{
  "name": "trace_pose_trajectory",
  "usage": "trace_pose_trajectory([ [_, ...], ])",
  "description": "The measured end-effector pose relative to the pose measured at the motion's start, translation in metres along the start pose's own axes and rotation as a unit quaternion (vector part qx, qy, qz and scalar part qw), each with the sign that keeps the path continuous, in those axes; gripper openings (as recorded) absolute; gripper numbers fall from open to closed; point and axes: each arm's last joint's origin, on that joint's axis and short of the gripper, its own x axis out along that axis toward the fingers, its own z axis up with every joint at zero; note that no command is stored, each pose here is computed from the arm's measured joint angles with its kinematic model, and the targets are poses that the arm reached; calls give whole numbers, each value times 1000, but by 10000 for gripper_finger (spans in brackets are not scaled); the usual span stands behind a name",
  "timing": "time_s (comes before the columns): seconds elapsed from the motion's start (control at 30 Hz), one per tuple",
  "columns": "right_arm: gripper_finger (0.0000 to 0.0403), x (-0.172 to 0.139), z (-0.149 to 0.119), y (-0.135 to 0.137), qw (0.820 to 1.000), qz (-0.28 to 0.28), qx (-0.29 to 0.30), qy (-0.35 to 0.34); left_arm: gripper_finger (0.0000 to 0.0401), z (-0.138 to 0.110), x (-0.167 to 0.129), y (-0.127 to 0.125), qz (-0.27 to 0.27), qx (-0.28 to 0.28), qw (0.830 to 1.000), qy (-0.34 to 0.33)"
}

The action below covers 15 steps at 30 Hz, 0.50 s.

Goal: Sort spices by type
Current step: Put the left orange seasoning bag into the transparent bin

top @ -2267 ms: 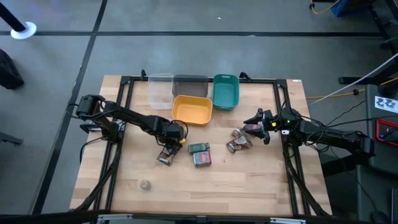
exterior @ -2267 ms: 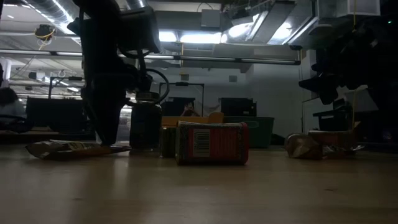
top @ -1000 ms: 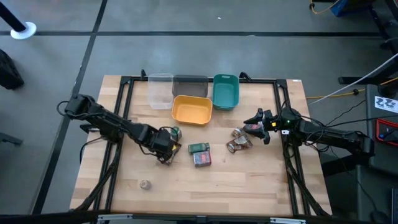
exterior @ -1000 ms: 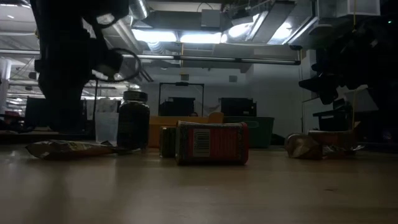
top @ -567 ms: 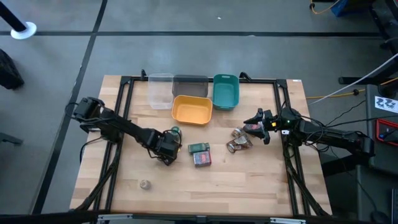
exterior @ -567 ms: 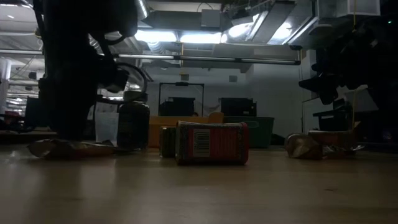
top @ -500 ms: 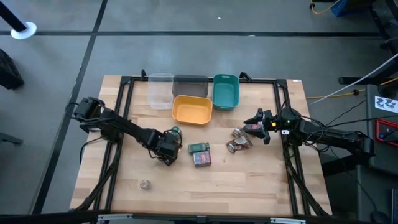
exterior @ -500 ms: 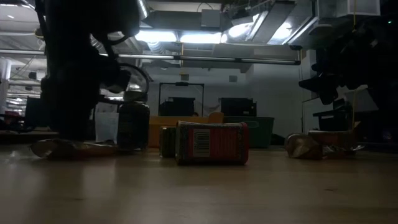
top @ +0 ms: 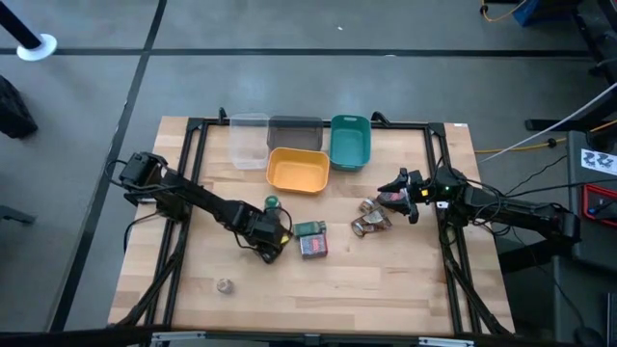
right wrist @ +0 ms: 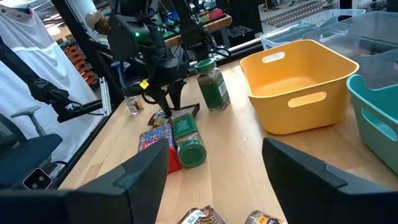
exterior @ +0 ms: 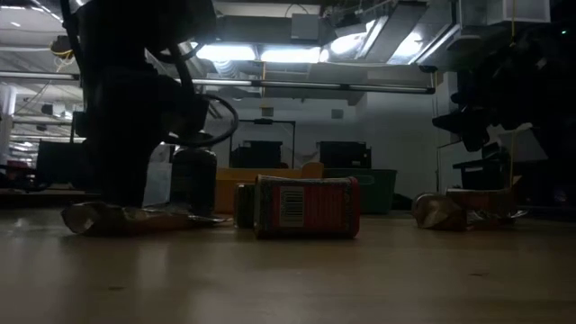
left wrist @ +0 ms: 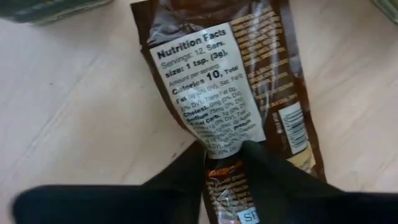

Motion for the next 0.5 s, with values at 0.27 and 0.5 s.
trace_pose_trajectory([
  [0.27,257,0,0,0,1000,0,0,0,16,0,-2,0,-4,23,1000,2],
  [0.5,257,0,0,0,1000,0,0,0,5,-2,-28,3,-36,33,999,-13],
])
